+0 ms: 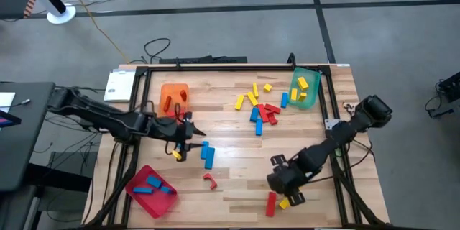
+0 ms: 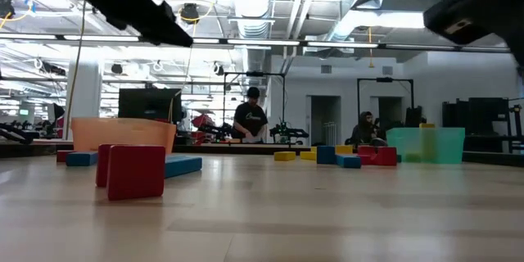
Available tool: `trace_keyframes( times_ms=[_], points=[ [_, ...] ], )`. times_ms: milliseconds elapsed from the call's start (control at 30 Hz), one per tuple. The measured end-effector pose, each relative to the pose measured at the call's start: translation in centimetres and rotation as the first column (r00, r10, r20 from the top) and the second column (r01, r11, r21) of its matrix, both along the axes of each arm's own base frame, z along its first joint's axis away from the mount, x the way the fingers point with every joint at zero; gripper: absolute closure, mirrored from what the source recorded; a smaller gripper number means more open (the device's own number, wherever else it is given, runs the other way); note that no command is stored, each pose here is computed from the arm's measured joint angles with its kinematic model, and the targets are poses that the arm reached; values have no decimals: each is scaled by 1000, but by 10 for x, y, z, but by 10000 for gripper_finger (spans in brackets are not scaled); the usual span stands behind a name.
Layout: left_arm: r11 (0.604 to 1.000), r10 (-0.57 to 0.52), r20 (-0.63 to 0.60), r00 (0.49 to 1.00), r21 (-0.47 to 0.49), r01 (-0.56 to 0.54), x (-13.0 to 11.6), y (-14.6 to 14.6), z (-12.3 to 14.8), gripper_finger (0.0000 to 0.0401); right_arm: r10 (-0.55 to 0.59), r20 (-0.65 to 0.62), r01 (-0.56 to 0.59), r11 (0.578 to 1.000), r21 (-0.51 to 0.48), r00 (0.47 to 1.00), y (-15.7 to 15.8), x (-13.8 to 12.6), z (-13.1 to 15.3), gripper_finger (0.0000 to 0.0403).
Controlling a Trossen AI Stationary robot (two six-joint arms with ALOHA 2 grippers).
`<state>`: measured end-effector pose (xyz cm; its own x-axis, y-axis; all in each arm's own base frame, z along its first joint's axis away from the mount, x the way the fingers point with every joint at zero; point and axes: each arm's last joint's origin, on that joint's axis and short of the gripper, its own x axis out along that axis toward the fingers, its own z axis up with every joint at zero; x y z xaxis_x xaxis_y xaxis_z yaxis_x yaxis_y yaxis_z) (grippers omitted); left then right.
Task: Sort blocks
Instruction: Put the yellow wooden block into the green bin
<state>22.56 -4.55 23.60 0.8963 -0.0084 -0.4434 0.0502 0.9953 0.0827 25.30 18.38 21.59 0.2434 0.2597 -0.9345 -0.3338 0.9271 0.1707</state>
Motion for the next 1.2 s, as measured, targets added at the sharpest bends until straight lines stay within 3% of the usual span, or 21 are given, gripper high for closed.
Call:
trace_keyframes(
  times_ms=[233, 400, 533, 633, 800, 1000, 1200],
  points=[
    [998, -56, -59, 997, 28, 58, 26, -14, -32, 220, 89, 49, -83, 990, -118, 995, 20, -19, -1, 195],
    [988, -152, -25, 988, 10, 152, 44, -23, -49, 220, 110, 51, -104, 989, -106, 993, 31, -29, -1, 195],
    [985, -169, -5, 986, 35, 169, 53, -25, -58, 220, 74, 41, -70, 994, -89, 996, 37, -34, -1, 195],
    [992, -99, 7, 995, 76, 98, 59, -20, -59, 220, 26, 36, -22, 995, -102, 999, 38, -38, -1, 195],
    [976, 145, 48, 988, 156, -151, 68, 3, -52, 220, -77, 35, 81, 987, -137, 996, 37, -41, -2, 195],
    [953, 270, 78, 960, 119, -277, 81, 39, -43, 220, -162, 63, 169, 979, -112, 985, 36, -37, -1, 195],
    [939, 338, 6, 941, 56, -338, 112, 72, -64, 200, -185, 139, 202, 972, -123, 973, 33, -30, 0, 195]
  ],
)
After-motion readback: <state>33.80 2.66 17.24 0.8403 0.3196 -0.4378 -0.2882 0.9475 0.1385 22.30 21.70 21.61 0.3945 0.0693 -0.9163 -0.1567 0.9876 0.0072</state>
